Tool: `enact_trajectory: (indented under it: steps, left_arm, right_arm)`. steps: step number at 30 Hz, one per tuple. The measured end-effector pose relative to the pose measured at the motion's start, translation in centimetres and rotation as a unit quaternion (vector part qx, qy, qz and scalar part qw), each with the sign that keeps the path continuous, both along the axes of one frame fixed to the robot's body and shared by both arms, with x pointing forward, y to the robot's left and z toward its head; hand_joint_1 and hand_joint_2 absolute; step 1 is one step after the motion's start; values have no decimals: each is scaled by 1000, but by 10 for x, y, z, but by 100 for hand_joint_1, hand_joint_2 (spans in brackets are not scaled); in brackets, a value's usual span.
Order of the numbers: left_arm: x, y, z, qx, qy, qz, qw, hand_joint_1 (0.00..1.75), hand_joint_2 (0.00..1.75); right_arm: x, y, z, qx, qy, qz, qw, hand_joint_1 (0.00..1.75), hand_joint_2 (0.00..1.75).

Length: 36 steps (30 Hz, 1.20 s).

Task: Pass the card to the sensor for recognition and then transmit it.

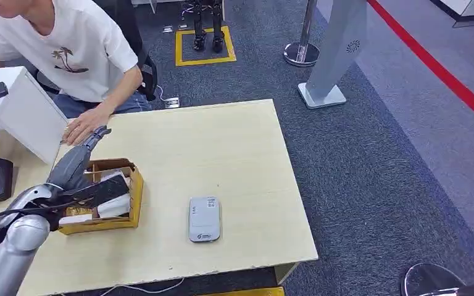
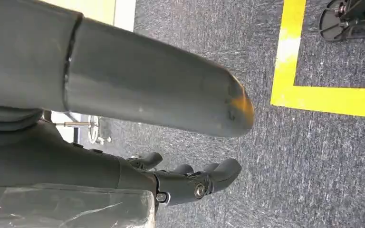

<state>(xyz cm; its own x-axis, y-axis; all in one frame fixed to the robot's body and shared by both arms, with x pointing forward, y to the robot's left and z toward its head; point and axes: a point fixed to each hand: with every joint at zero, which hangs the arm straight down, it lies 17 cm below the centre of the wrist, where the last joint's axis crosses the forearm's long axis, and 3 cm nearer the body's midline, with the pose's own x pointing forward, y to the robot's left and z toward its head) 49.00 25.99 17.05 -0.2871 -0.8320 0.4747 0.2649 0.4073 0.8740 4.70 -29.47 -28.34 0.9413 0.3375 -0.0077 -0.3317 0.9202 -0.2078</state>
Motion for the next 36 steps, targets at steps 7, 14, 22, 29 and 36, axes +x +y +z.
enact_trajectory:
  steps: [7,14,22,29,36]
  left_arm:
    - [-12,10,3,43,-62,26,997,0,175]
    - [-44,-3,-4,53,-95,22,994,0,175]
    - [-69,-13,-17,38,-91,18,995,0,175]
    - [-88,-11,-30,43,-91,28,995,0,175]
    - [-118,3,-56,59,-61,50,995,0,175]
  right_arm:
    - [1,-1,0,-2,-4,-11,1000,0,175]
    - [2,0,0,-1,-8,-19,1000,0,175]
    - [2,1,0,1,-10,-24,1000,0,175]
    - [1,1,0,2,-9,-28,1000,0,175]
    - [0,5,0,4,-8,-31,999,0,175]
